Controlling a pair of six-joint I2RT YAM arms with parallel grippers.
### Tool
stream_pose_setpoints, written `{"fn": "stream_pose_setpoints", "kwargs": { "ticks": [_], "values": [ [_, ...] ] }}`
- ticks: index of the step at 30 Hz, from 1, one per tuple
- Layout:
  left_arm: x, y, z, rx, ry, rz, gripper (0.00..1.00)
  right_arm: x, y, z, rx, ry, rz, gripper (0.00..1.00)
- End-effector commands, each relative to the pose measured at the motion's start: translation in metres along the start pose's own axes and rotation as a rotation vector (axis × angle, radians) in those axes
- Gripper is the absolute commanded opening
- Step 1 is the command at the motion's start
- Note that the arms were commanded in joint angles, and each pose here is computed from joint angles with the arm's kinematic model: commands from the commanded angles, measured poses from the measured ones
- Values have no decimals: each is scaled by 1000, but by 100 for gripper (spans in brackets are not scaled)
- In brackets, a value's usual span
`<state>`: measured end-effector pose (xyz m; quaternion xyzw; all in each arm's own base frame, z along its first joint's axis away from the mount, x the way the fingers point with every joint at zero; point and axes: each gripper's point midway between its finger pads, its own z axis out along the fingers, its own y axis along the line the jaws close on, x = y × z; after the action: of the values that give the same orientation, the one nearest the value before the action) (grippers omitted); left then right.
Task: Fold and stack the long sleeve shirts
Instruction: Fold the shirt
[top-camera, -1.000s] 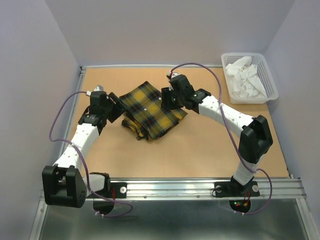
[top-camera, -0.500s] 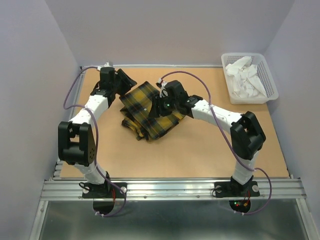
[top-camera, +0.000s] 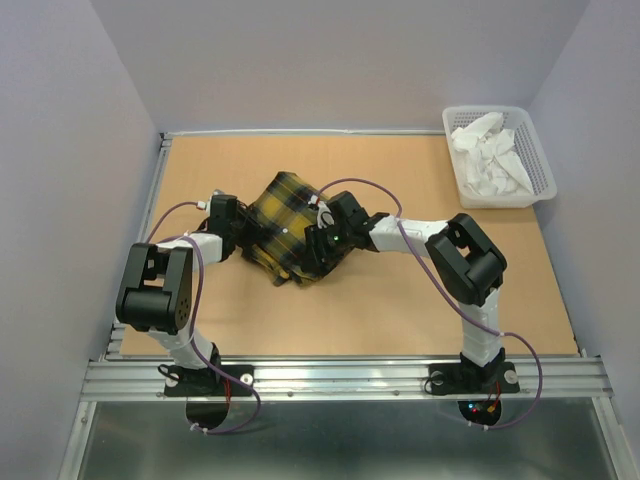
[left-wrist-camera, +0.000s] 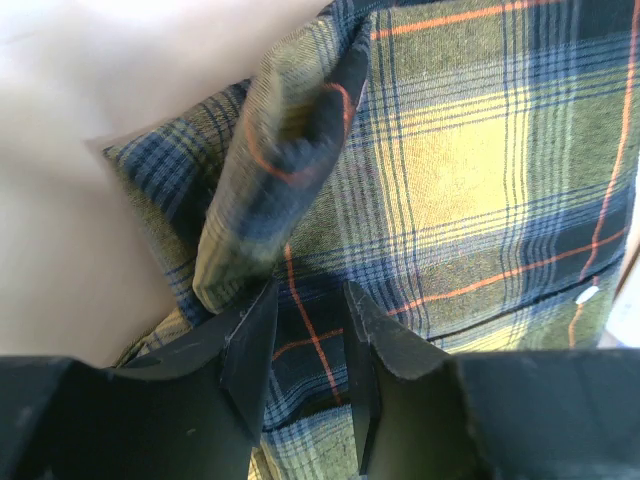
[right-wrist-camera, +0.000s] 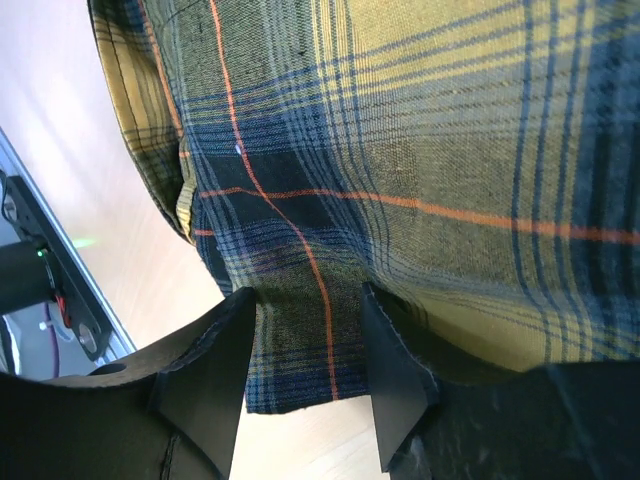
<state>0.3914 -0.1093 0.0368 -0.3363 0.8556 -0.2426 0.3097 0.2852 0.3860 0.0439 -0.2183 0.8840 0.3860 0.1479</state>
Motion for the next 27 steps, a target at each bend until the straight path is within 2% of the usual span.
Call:
{"fn": "stream_pose_setpoints", "kwargs": {
  "ticks": [1,4,7,12,18,23,27],
  "values": [
    [1,23,-9,-59,-48,-72,43,8,-7,5,-10,-5,-39,52],
    [-4,26,-16,-68,-76,-85,43,10,-12,3,16,-10,-42,52],
    [-9,21,-24,-58,-97,-62,43,-11,-3,-13,25,-76,-60,52],
    [-12,18,-26,-56,-88,-1,43,-84,18,-73,-17,-272,-61,55],
    [-4,18,-26,-46,-52,30,43,-139,28,-116,-65,-401,-51,59],
    [-3,15,-24,-40,-41,48,43,-146,-14,-101,-82,-389,61,58],
    [1,17,-21,-46,-26,51,43,-115,-59,-78,-120,-350,177,54]
  ]
}}
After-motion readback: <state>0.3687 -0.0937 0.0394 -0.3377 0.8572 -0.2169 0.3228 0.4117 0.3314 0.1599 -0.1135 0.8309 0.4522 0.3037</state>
